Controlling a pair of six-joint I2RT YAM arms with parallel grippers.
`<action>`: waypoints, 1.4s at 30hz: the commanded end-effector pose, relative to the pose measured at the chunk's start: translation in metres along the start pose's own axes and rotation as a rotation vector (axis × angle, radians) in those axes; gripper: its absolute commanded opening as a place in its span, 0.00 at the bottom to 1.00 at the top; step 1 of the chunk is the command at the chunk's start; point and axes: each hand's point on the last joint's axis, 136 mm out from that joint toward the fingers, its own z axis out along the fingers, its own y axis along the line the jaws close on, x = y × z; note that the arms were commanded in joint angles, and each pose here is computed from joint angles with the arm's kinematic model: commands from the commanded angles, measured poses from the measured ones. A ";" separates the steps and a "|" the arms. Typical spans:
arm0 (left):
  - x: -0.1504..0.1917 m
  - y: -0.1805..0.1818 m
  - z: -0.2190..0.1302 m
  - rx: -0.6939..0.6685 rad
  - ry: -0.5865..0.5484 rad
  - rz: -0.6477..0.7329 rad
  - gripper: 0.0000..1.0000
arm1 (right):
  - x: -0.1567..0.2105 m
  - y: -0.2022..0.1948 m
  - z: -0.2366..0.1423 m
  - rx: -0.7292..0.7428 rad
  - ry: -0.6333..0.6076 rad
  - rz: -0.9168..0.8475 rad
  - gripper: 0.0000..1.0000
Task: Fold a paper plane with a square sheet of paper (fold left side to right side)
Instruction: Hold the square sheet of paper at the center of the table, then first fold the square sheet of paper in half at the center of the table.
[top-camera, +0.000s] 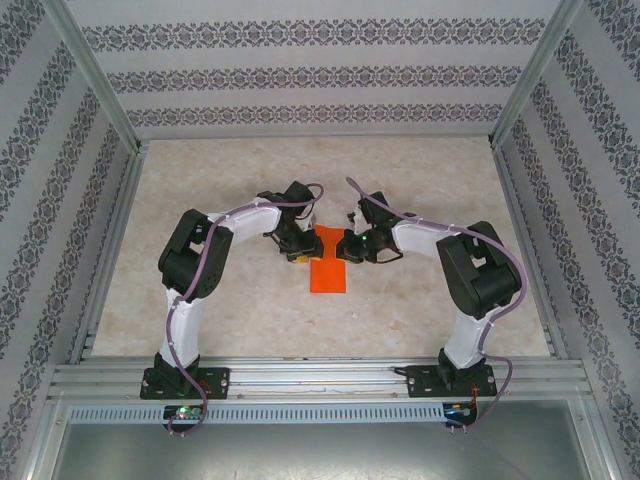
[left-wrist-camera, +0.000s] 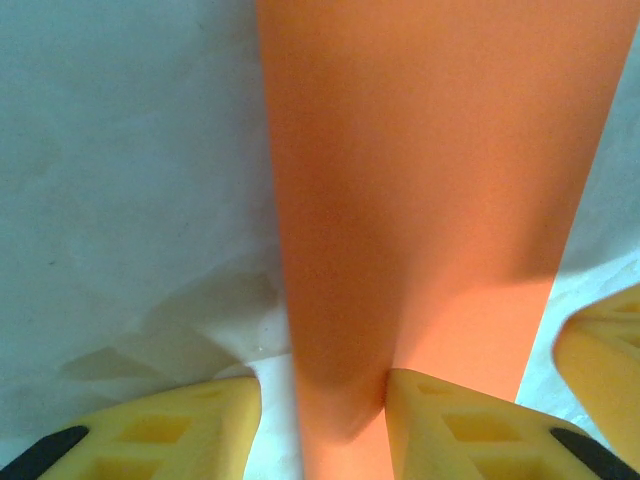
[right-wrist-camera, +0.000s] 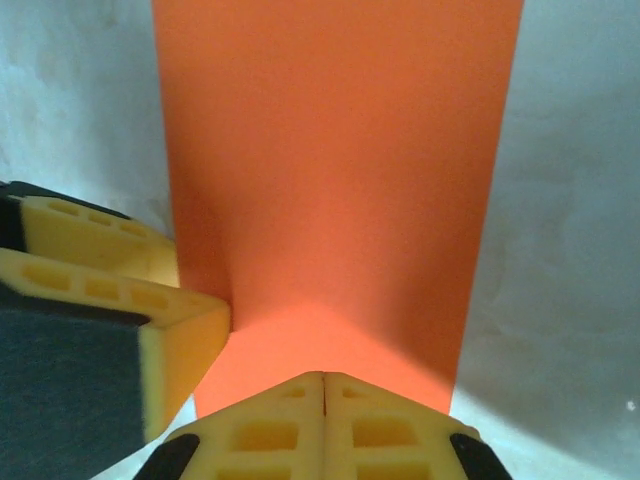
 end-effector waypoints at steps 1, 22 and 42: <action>0.035 0.028 0.060 -0.063 0.151 -0.036 0.41 | 0.005 -0.004 0.010 0.010 0.035 0.015 0.00; -0.008 -0.025 -0.059 0.102 -0.210 0.135 0.53 | 0.033 -0.053 0.023 0.180 0.126 0.076 0.00; 0.004 -0.014 0.002 0.246 -0.081 0.094 0.12 | 0.037 -0.063 0.023 0.226 0.137 0.075 0.00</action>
